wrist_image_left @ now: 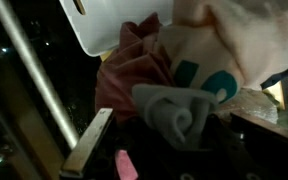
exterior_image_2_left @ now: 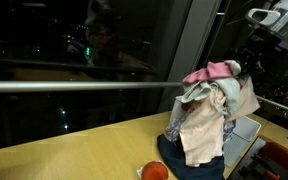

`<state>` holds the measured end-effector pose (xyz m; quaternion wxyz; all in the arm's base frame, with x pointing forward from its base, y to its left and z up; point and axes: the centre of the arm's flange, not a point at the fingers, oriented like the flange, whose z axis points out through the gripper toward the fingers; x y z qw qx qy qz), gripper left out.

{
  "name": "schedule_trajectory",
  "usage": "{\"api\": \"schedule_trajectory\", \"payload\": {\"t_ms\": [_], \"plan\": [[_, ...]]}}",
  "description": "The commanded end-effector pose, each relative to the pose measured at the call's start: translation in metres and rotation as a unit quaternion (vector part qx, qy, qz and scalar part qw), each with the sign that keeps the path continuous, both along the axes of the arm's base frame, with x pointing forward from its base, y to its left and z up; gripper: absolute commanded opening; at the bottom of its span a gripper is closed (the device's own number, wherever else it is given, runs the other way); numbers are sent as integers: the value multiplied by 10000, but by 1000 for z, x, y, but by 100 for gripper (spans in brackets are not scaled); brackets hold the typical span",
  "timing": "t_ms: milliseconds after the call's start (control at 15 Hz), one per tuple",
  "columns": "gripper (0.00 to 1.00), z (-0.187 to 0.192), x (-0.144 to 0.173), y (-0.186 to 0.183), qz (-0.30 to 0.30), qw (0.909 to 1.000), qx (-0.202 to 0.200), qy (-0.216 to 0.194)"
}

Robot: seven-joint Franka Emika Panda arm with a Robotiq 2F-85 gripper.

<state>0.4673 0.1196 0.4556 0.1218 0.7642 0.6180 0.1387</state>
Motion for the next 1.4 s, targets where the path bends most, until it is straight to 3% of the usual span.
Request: {"api": "schedule_trajectory", "payload": {"t_ms": [0, 533, 733, 1067, 1333], "plan": [[6, 83, -7, -55, -557, 9981, 32, -280], [6, 211, -46, -224, -1879, 9791, 444, -634], [6, 272, -52, -271, -2183, 9714, 500, -791], [6, 323, -36, -278, -2362, 9655, 508, -971], [6, 317, 4, -268, -2324, 9666, 582, -909]]}}
